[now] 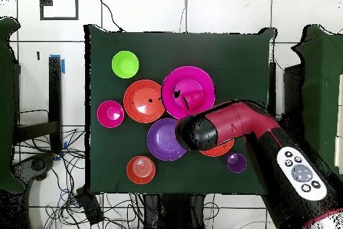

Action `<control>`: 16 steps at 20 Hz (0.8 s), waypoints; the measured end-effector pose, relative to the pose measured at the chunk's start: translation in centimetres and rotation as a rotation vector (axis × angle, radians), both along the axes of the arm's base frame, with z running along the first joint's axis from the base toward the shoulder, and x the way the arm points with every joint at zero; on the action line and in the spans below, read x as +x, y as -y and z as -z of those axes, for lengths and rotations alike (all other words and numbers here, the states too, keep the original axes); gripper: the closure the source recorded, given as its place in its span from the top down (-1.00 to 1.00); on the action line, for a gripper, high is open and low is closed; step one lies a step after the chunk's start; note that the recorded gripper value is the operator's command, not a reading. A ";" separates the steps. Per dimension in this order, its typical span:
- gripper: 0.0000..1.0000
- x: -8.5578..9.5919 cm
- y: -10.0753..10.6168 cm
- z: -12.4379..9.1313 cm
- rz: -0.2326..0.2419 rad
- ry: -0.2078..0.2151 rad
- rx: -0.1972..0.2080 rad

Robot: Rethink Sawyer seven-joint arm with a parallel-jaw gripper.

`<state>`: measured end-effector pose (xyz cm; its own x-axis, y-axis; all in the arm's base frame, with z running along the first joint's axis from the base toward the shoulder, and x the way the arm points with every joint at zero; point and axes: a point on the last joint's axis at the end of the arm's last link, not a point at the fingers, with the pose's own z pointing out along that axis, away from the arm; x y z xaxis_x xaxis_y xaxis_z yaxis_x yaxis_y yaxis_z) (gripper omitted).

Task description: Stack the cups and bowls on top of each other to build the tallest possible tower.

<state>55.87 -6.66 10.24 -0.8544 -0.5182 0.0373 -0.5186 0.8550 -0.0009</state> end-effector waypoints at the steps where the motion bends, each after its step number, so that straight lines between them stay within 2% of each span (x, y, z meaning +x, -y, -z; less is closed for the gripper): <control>1: 1.00 -0.1 0.6 -0.3 0.009 0.003 0.000; 5: 1.00 -0.9 4.0 -1.9 0.068 0.017 -0.001; 7: 1.00 -2.3 7.7 -3.2 0.125 0.027 -0.013; 10: 1.00 -3.8 10.9 -4.1 0.163 0.032 -0.030; 11: 1.00 -4.9 12.5 -4.5 0.183 0.031 -0.041; 16: 1.00 -6.5 13.7 -4.7 0.188 0.023 -0.056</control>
<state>49.40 -20.38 14.97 -0.9370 -0.3470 0.0408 -0.3490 0.9351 -0.0615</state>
